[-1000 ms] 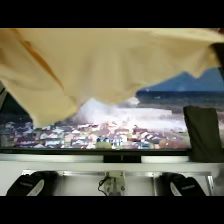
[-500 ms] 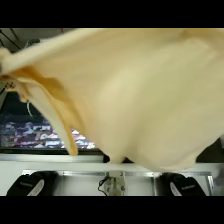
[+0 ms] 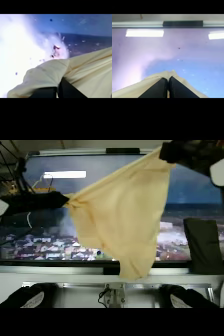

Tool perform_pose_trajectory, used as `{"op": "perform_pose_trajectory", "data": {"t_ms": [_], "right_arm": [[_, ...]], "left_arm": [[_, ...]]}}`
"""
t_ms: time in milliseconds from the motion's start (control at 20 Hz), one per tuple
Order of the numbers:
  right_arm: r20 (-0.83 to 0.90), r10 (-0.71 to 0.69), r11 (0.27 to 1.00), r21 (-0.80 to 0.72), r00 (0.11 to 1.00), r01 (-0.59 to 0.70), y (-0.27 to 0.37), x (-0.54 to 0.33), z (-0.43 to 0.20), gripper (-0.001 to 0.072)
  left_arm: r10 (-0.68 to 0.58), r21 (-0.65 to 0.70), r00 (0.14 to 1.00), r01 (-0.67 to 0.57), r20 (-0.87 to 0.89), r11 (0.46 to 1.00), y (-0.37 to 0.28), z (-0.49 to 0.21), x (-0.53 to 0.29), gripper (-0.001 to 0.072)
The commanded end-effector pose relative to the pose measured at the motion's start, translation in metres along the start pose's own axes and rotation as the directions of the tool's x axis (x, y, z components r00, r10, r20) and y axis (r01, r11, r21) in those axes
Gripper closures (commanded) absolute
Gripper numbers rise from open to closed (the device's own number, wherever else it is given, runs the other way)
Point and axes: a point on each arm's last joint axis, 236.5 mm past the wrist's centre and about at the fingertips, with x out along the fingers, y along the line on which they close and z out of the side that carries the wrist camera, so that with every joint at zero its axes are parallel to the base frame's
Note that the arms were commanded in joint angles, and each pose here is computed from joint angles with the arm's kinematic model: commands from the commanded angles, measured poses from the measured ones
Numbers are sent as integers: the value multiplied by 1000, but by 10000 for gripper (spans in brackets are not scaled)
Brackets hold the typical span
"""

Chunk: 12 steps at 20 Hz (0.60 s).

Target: Fold the shirts.

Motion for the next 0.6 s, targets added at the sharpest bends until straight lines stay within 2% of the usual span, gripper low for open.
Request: {"op": "perform_pose_trajectory", "data": {"t_ms": [0,100,150,200,250,300,400,450,500,550], "right_arm": [[-220,-149,988,-72,964,136,-44,108,-97,642],[-419,-95,993,20,903,113,-35,130,-167,641],[-493,-76,993,46,867,113,-32,133,-193,640],[-550,-59,991,66,833,114,-29,133,-212,597],[-583,-55,991,66,810,114,-28,128,-221,417],[-611,-62,994,34,789,105,-32,119,-223,197],[-692,-91,995,-86,716,43,-44,81,-227,185],[-741,-123,990,-141,660,27,-55,56,-231,184],[-787,-171,983,-181,592,42,-71,29,-234,185],[-819,-196,979,-191,539,66,-83,6,-236,185]], "left_arm": [[48,-122,995,-59,-88,991,48,-19,90,673],[23,-213,983,-62,-183,975,59,-47,125,672],[3,-254,976,-60,-218,965,60,-57,135,628],[-10,-274,970,-59,-245,960,60,-64,140,418],[-17,-271,963,-58,-267,961,60,-66,138,130],[-31,-252,954,-47,-298,967,58,-65,129,-13],[-50,-192,920,-28,-389,981,63,-58,97,-7],[-34,-177,899,-48,-437,983,73,-57,79,42],[-13,-162,875,-76,-485,984,84,-59,61,73],[4,-158,854,-101,-520,982,93,-65,48,73]]}}
